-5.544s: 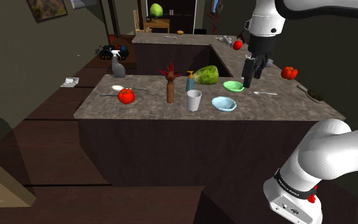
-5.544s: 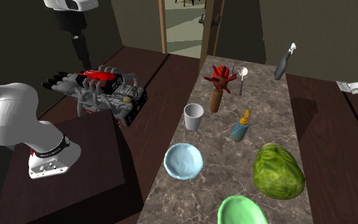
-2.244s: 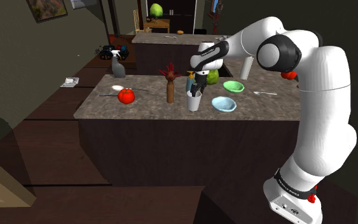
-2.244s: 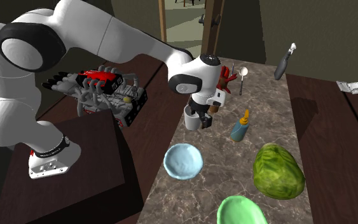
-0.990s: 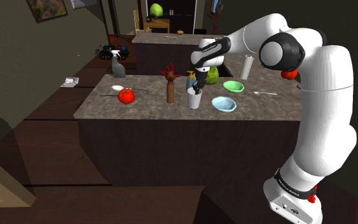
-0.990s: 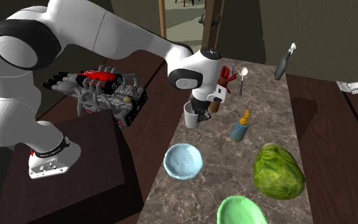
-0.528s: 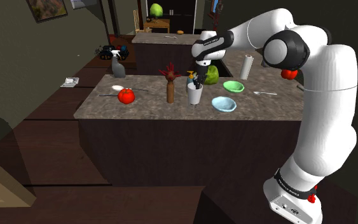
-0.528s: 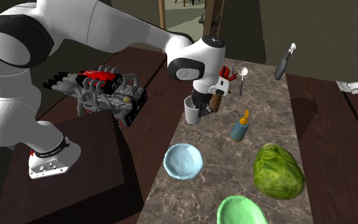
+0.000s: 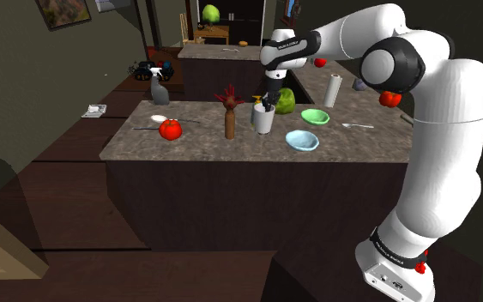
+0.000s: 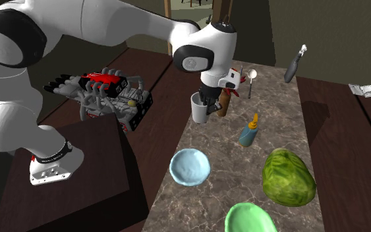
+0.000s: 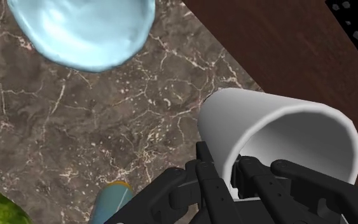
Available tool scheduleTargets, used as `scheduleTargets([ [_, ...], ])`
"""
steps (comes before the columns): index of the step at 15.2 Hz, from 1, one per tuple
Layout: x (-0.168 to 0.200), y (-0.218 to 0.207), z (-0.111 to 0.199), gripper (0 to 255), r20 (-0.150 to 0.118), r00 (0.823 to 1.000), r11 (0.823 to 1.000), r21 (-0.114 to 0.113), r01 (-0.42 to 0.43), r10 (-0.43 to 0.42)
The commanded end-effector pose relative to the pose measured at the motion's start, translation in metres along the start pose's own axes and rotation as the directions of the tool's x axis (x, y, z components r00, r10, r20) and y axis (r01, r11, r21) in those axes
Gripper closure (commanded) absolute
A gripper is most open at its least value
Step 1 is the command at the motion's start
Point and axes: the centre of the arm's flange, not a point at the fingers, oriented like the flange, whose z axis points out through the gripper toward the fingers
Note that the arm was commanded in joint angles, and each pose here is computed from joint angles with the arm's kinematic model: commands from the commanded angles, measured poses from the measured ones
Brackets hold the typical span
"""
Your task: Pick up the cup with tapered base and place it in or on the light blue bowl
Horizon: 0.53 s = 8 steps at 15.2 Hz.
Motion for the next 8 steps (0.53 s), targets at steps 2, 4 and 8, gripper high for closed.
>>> scheduleTargets([
  [2,0.001,-0.001,-0.016,255,0.000,1.000,1.000,0.000,0.000,0.000],
  [4,-0.008,0.008,-0.024,255,0.000,1.000,1.000,0.000,0.000,0.000],
  [8,-0.043,0.046,-0.034,255,0.000,1.000,1.000,0.000,0.000,0.000],
])
